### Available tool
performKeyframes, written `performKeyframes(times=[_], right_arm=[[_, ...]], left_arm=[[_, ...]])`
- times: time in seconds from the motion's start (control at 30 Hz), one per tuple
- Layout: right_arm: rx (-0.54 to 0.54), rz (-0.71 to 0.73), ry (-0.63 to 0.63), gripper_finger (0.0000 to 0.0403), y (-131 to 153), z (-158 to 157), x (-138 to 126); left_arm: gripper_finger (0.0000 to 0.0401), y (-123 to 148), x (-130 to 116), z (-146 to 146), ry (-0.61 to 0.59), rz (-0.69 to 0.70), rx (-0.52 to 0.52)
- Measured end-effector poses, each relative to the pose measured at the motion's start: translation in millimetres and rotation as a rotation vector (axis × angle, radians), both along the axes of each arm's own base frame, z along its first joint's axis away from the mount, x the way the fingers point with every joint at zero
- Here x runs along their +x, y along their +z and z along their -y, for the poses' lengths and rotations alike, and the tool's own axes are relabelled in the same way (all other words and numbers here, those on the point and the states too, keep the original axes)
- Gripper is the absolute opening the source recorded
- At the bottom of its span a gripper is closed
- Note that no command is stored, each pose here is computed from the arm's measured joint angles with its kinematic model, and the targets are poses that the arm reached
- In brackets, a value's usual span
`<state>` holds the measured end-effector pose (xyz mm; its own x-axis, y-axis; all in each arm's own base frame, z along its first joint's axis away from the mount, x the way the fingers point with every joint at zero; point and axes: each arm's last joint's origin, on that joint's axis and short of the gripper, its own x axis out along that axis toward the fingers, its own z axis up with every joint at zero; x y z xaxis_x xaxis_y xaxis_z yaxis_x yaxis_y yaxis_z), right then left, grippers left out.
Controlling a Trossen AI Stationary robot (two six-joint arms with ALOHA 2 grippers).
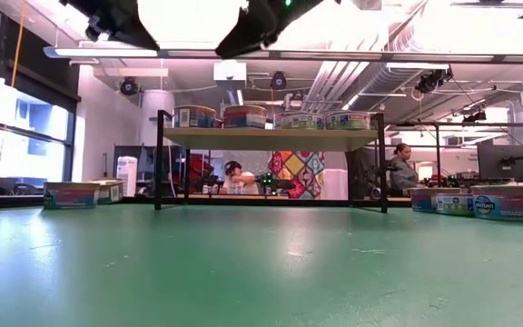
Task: Stack canned seafood by type on shelf
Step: Stack the blue tuna can on top of the other blue tuna can on the shelf
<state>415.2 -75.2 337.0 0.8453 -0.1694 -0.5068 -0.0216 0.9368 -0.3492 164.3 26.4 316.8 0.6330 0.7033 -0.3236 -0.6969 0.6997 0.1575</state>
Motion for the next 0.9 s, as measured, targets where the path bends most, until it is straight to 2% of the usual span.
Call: performKeyframes(times=[0.17, 0.27, 0.37, 0.53, 0.63, 0.9], right_arm=[[-0.032, -0.163, 0.108, 0.0298, -6.9, -69.6, -12.7], [0.006, -0.252, 0.142, 0.0298, -32.2, -107.7, -31.4], [0.025, -0.302, 0.116, 0.0298, -64.4, -142.6, -57.0], [0.028, -0.245, 0.018, 0.0298, -100.4, -199.8, -96.4], [0.044, -0.201, -0.018, 0.0298, -114.2, -226.8, -113.8], [-0.002, -0.069, -0.129, 0.0298, -127.2, -260.5, -144.5]], left_arm=[[0.0, -16.1, -12.7, -15.7, 0.153, -0.09, -0.122], [0.0, -26.4, -22.0, -23.7, 0.243, -0.162, -0.206], [0.0, -35.9, -29.2, -30.6, 0.332, -0.226, -0.292], [0.0, -57.7, -31.4, -44.0, 0.448, -0.346, -0.428], [0.0, -76.6, -28.2, -51.2, 0.48, -0.429, -0.467], [0.0, -133.4, -25.3, -60.2, 0.566, -0.616, -0.585]])
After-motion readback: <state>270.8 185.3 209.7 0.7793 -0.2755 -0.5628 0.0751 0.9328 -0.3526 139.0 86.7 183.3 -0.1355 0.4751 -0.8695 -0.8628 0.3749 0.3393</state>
